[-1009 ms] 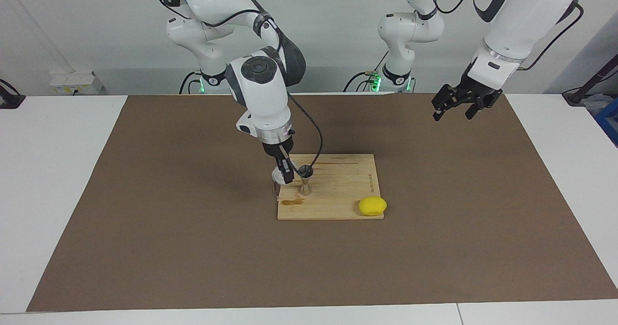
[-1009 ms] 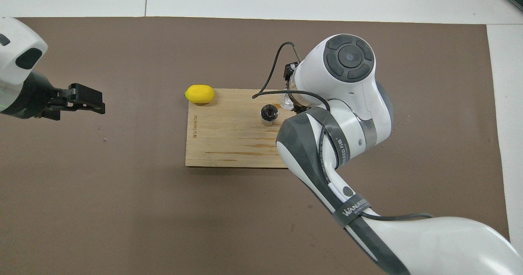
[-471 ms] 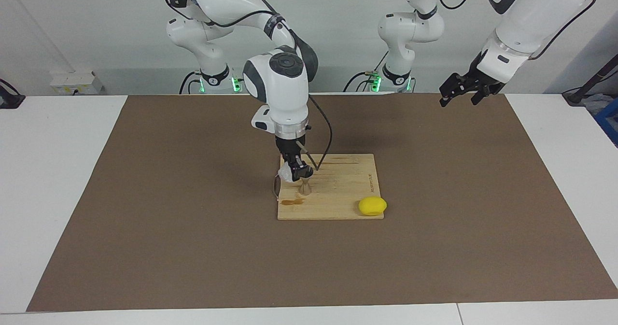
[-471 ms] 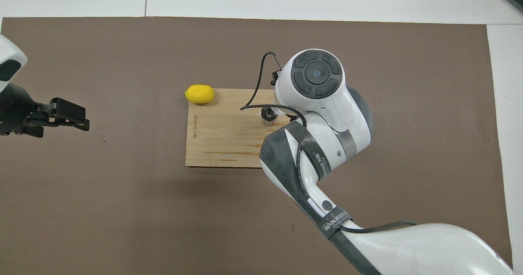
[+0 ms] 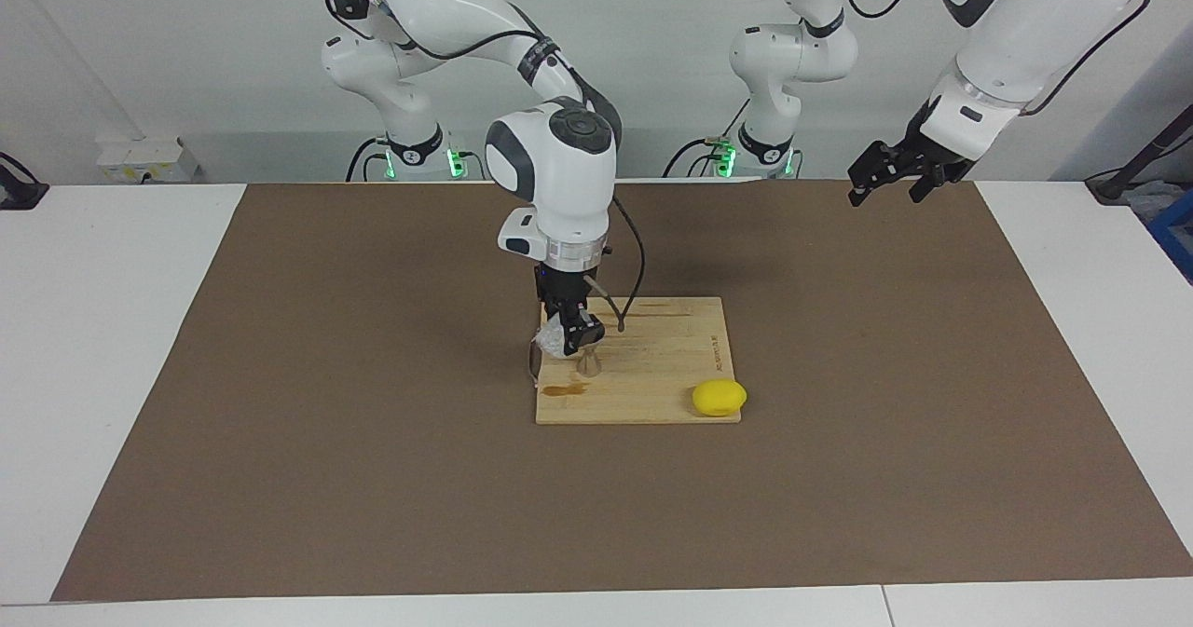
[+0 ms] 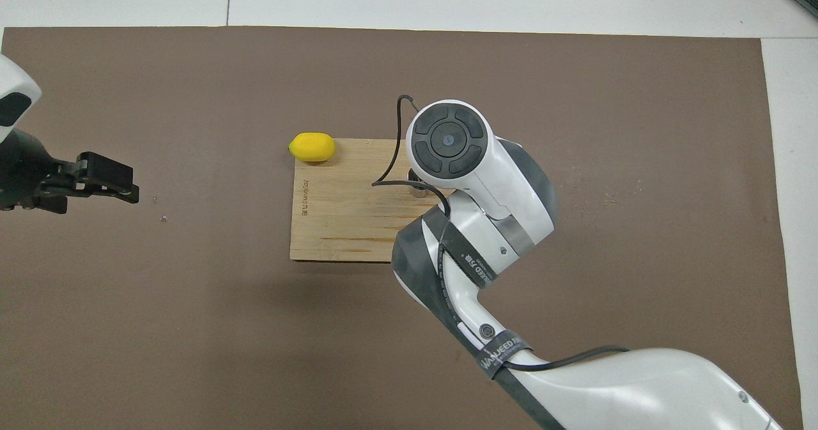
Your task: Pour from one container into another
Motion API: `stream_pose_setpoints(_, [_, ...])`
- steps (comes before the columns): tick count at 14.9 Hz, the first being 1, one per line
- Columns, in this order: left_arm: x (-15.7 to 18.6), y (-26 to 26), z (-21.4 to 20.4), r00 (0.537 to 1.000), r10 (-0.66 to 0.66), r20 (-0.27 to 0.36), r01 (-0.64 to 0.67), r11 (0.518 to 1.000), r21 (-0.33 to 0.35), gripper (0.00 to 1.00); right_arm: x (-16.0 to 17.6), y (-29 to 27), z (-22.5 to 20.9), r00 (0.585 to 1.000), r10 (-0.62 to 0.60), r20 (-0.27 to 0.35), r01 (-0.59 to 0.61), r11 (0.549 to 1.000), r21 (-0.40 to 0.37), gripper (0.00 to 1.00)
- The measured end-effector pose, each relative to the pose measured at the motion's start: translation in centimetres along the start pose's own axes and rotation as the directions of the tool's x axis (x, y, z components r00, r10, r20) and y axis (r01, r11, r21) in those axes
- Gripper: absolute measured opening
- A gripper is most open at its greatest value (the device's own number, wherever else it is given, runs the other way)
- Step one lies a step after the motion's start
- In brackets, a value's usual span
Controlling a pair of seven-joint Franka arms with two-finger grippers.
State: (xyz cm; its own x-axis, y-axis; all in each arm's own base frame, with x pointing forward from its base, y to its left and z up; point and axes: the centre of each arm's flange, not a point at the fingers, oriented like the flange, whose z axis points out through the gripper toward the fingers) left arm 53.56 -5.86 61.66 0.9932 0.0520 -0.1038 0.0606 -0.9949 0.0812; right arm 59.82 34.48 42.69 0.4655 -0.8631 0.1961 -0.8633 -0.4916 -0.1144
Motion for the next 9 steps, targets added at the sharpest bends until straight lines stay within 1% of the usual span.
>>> stream_pose_setpoints(2, [0.1, 0.0, 0.2, 0.999, 0.036, -0.002, -0.036, 0.999, 0.001, 1.0, -0.1, 0.0, 0.0, 1.0, -0.015, -0.023, 0.015, 1.0, 0.003, 0.51])
stream_pose_setpoints(4, [0.1, 0.0, 0.4, 0.997, 0.078, 0.001, -0.078, 0.997, 0.009, 1.0, -0.4, 0.0, 0.1, 0.999, -0.025, -0.03, 0.025, 1.0, 0.003, 0.51])
stream_pose_setpoints(6, [0.2, -0.5, 0.3, 0.992, 0.123, 0.001, -0.123, 0.992, 0.036, 1.0, -1.0, 0.0, 0.3, 0.999, -0.037, -0.034, 0.037, 0.999, 0.0, 0.51])
stream_pose_setpoints(9, [0.4, -2.1, 0.2, 0.99, 0.143, 0.001, -0.143, 0.989, 0.042, 1.0, -1.3, 0.0, 0.4, 0.996, -0.058, -0.061, 0.058, 0.998, 0.002, 0.51])
